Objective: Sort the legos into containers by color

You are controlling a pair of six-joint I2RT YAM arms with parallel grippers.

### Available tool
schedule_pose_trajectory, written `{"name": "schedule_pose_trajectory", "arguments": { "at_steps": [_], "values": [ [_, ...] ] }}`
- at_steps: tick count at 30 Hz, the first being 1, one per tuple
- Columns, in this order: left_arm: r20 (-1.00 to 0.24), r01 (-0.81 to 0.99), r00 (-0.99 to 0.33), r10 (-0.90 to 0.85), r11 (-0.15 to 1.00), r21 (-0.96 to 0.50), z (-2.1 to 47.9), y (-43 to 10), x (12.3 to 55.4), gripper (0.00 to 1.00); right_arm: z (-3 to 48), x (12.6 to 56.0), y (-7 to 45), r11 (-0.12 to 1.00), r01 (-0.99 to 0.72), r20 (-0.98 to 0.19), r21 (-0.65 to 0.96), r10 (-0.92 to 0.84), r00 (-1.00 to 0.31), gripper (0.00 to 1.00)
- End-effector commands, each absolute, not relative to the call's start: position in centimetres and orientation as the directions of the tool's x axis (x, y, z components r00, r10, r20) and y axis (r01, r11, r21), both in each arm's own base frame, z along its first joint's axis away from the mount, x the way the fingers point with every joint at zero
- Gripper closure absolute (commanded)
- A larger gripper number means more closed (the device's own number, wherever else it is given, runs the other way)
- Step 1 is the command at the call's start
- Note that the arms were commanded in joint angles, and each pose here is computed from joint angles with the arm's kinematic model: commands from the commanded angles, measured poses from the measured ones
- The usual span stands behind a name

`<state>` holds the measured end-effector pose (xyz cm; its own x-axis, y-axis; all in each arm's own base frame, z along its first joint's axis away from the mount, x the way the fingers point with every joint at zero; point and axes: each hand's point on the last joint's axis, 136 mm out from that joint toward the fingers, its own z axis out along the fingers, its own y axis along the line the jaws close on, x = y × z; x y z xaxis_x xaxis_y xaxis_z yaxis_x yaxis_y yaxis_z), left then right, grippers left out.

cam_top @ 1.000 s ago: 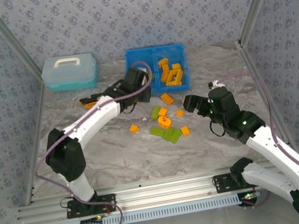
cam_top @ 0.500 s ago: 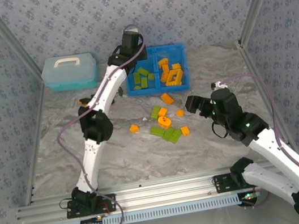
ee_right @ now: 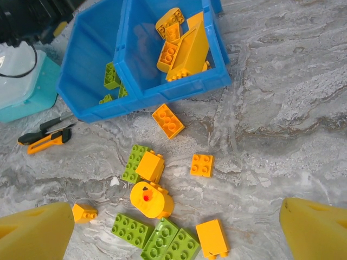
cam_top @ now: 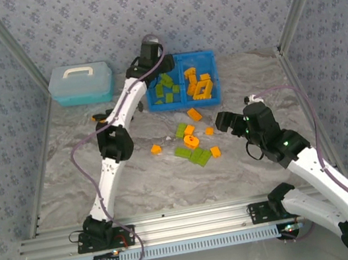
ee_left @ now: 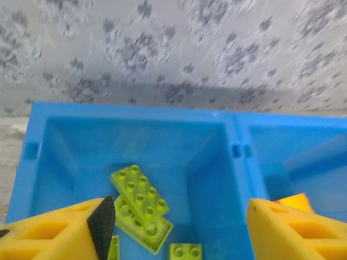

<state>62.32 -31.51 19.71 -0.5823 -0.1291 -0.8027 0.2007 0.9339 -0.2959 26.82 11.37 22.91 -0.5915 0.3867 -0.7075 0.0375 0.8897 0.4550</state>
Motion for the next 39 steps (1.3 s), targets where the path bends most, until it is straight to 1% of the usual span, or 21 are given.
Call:
{"name": "schedule_pose_trajectory", "arguments": {
  "at_steps": [1, 4, 8, 10, 13, 15, 17, 20, 24, 27, 29, 39],
  "values": [
    [-0.844, 0.253, -0.503, -0.189, 0.901, -0.352, 28.2, -31.6, 60.7, 0.33, 24.0, 27.1, 11.3, 0.892, 0.028, -0.727, 0.451, 0.385, -0.569, 0.00],
    [-0.818, 0.260, -0.540, -0.200, 0.884, -0.388, 31.6, -31.1, 57.6, 0.33, 24.0, 27.1, 11.2, 0.892, 0.030, -0.727, 0.451, 0.387, -0.568, 0.00],
    [-0.759, 0.219, -0.626, -0.178, 0.894, -0.391, 32.8, -30.1, 51.7, 0.32, 24.1, 27.3, 11.2, 0.890, 0.034, -0.727, 0.455, 0.394, -0.562, 0.00],
    [-0.740, 0.205, -0.641, -0.206, 0.883, -0.423, 32.5, -30.0, 48.3, 0.31, 24.0, 27.5, 11.4, 0.889, 0.034, -0.727, 0.456, 0.394, -0.562, 0.00],
    [-0.706, 0.200, -0.667, -0.236, 0.857, -0.475, 30.0, -30.1, 42.7, 0.31, 23.8, 27.9, 11.6, 0.889, 0.035, -0.727, 0.456, 0.395, -0.562, 0.00],
    [-0.697, 0.193, -0.685, -0.213, 0.869, -0.455, 27.8, -30.1, 39.2, 0.31, 23.5, 28.3, 11.7, 0.890, 0.037, -0.724, 0.455, 0.394, -0.566, 0.00],
    [-0.689, 0.224, -0.712, -0.134, 0.887, -0.405, 25.3, -30.8, 35.9, 0.31, 23.4, 28.6, 12.0, 0.890, 0.034, -0.723, 0.455, 0.391, -0.569, 0.00],
    [-0.647, 0.362, -0.760, 0.059, 0.866, -0.345, 21.3, -33.7, 31.0, 0.31, 23.0, 28.9, 12.2, 0.891, 0.033, -0.718, 0.452, 0.385, -0.580, 0.00],
    [-0.583, 0.497, -0.755, 0.301, 0.842, -0.209, 16.3, -36.7, 26.1, 0.32, 22.8, 29.0, 11.7, 0.894, 0.054, -0.717, 0.444, 0.391, -0.576, 0.00],
    [-0.540, 0.566, -0.733, 0.413, 0.811, -0.148, 13.4, -38.7, 23.7, 0.33, 22.4, 28.6, 10.5, 0.896, 0.110, -0.711, 0.430, 0.411, -0.570, 0.00],
    [-0.521, 0.586, -0.727, 0.447, 0.800, -0.131, 11.8, -39.6, 23.0, 0.33, 22.1, 28.0, 9.4, 0.894, 0.152, -0.704, 0.422, 0.428, -0.567, 0.00],
    [-0.453, 0.645, -0.703, 0.549, 0.760, -0.081, 6.3, -41.1, 22.7, 0.38, 21.2, 26.0, 7.0, 0.868, 0.213, -0.684, 0.448, 0.487, -0.543, 0.00]
  ]
}}
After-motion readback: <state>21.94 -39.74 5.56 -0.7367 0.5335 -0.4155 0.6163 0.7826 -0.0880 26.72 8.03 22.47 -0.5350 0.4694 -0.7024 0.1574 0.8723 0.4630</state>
